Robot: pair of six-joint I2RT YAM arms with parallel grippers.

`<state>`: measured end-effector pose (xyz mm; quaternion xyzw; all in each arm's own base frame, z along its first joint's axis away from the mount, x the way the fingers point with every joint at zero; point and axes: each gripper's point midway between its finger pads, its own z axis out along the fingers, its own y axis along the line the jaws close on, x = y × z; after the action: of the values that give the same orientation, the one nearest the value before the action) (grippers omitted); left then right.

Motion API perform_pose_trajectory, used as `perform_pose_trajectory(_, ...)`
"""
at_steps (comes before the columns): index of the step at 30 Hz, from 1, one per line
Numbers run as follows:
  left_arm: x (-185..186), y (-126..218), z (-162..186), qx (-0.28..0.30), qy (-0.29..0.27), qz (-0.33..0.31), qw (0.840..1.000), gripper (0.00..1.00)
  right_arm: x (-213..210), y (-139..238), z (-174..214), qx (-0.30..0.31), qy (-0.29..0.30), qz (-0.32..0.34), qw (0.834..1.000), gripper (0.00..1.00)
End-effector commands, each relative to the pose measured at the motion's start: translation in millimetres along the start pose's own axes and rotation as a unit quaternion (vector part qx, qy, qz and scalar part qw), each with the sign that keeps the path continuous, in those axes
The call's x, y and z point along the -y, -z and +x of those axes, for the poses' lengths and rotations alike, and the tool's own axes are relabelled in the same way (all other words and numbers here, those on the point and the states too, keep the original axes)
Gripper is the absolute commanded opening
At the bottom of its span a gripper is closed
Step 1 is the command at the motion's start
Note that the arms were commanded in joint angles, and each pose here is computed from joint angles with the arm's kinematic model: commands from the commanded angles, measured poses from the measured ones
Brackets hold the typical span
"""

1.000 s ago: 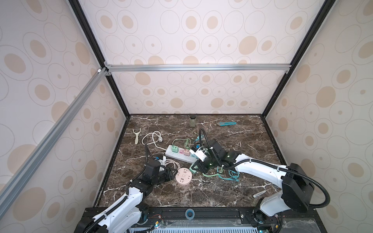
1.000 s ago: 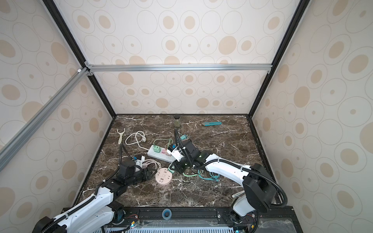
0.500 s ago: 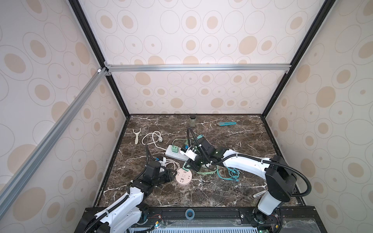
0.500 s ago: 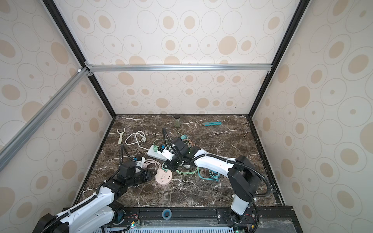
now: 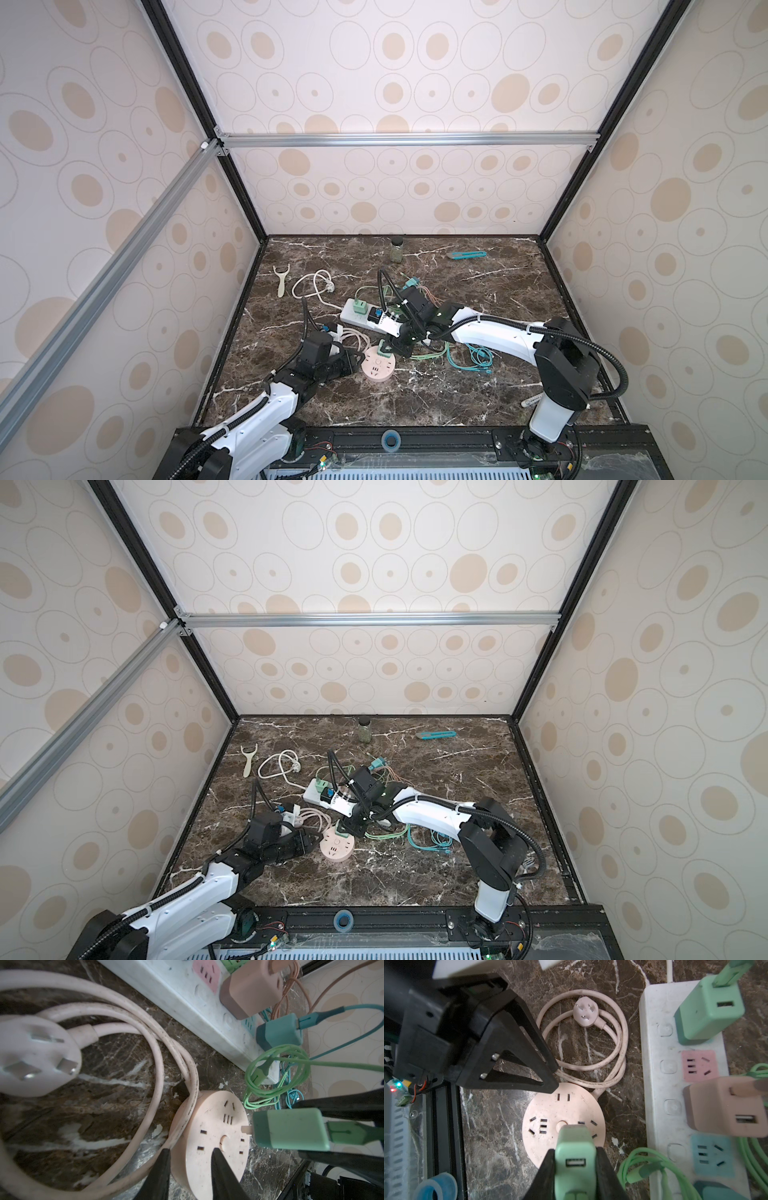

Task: Insert the plug

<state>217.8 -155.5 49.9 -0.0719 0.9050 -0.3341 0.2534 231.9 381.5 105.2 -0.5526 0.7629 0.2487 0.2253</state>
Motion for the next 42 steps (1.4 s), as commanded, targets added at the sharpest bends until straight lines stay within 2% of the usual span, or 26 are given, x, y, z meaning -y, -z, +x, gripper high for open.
perform_pose_trajectory(1,1,-1,-1,0.002,-0.004,0.004,1.0,0.31,-5,-3,-6,0.001,0.027,-0.013,1.0,0.02)
perform_pose_trajectory(16,-1,-2,-1,0.003,-0.003,0.0,1.0,0.3,-3,-14,-5,-0.011,0.055,-0.017,0.998,0.02)
perform_pose_trajectory(21,-2,-2,0,0.001,-0.001,-0.002,1.0,0.25,-2,-15,-5,-0.014,0.065,-0.017,0.998,0.02)
perform_pose_trajectory(29,-3,-3,0,-0.002,0.0,-0.003,1.0,0.25,0,-17,-5,-0.015,0.074,-0.014,0.997,0.02)
perform_pose_trajectory(42,-4,-4,1,-0.004,0.0,-0.006,1.0,0.25,6,-20,-4,-0.018,0.066,0.002,0.998,0.02)
